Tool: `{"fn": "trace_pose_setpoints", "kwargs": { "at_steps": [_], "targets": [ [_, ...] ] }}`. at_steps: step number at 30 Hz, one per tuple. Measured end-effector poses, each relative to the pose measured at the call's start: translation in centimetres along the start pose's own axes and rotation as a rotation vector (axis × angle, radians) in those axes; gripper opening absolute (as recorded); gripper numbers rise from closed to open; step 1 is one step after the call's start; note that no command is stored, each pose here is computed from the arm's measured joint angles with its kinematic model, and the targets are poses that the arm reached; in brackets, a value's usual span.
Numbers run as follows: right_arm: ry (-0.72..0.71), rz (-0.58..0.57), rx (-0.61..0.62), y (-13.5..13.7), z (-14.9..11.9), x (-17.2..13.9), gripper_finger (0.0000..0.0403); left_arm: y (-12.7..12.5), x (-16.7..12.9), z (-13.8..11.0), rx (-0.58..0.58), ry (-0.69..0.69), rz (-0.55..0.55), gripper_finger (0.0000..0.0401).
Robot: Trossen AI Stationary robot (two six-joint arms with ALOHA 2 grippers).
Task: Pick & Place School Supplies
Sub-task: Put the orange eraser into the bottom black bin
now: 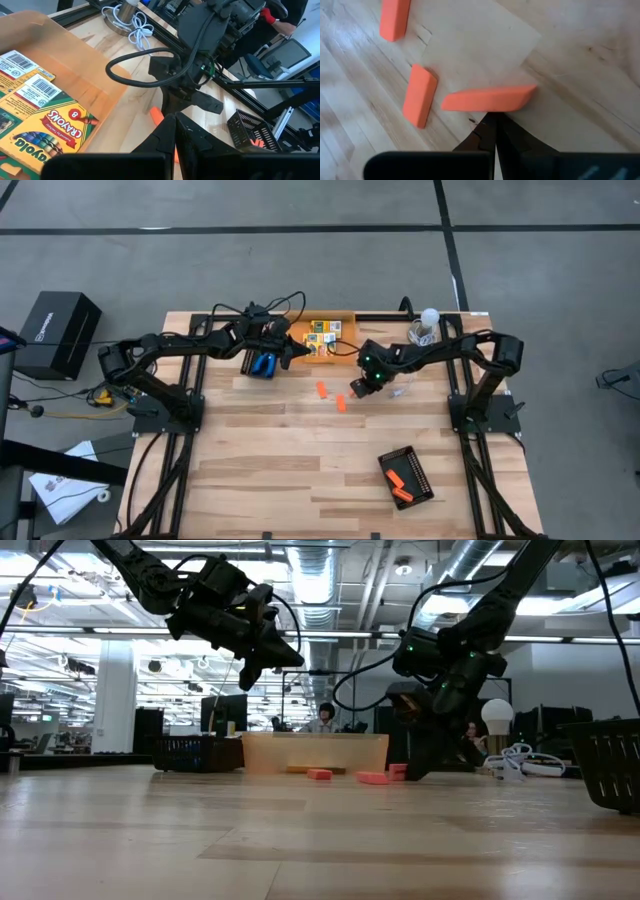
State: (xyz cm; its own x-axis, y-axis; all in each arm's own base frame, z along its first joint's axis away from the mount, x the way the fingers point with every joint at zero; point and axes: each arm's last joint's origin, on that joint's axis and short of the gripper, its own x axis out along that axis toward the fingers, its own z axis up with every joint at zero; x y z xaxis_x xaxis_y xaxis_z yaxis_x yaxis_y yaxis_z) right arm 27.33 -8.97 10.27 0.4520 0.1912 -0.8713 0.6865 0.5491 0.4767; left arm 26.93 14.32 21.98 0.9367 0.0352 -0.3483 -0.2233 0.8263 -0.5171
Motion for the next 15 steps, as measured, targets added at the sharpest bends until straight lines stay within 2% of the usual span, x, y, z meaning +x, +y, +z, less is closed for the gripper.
{"fn": "trace_pose_setpoints", "kwargs": {
  "at_steps": [6, 11, 15],
  "targets": [
    [0.044, -0.003, -0.017, 0.5, -0.8, 0.1, 0.0000, 0.0, 0.0, 0.0, 0.001, 0.004, -0.009, 0.0002],
    [0.066, -0.005, -0.023, 0.9, -1.5, -1.0, 0.0000, 0.0, 0.0, 0.0, 0.002, 0.003, -0.010, 0.0002],
    [0.101, -0.081, -0.012, 0.7, -2.5, -2.5, 0.0000, 0.0, 0.0, 0.0, 0.019, 0.001, -0.009, 0.0002]
  ]
}}
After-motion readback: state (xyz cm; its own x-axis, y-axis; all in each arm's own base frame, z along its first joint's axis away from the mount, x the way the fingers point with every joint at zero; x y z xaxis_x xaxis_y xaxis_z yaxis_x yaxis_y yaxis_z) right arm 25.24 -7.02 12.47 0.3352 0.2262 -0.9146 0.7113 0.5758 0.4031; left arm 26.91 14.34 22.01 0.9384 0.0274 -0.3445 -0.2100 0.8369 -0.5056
